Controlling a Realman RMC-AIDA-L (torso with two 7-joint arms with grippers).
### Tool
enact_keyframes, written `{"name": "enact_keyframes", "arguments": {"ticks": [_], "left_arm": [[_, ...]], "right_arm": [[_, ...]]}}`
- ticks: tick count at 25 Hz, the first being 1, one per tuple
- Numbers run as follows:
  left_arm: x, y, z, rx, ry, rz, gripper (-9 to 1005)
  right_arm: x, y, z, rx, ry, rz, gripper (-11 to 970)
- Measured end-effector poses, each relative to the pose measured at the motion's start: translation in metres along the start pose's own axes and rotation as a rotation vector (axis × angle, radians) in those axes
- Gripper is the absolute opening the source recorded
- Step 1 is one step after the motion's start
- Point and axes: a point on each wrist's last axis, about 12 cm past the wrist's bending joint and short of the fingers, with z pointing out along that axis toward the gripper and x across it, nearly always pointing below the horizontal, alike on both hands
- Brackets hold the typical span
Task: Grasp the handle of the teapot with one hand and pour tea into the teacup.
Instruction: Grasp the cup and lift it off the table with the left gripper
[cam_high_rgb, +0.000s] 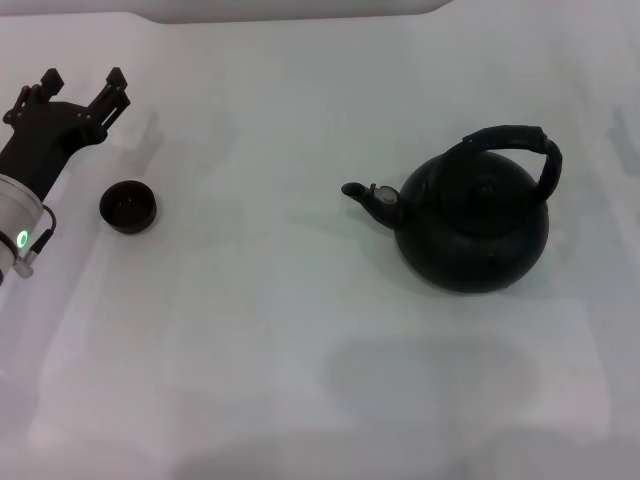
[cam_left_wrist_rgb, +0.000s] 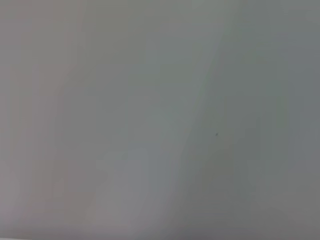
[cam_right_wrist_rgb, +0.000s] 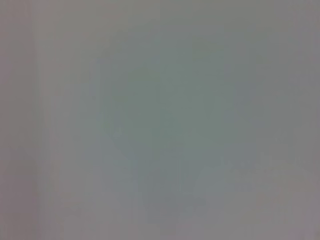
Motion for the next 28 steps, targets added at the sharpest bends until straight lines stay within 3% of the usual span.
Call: {"name": "enact_keyframes", "arguments": {"ticks": [13,18,24,28], "left_arm": [[-0.002,-0.002,0.003,0.007,-0.005,-0.01,872],[-0.008,-0.002,0.011,0.015,0.005,-0.118,873],[-0.031,0.005,0.038,0.077,0.084,-0.175,873],[-0.059,0.015,0.061,0.13,0.172,-0.209,873]], "right_arm": [[-0.002,0.0,0.003,0.007,-0.007,0.005,854],[-0.002,-0.001,0.003,0.011,-0.008,0.006,854],[-0.002,-0.002,0.003,0.012,-0.008,0.004,854],[-0.002,-0.002,0.003,0.011,-0.008,0.003,854]]}}
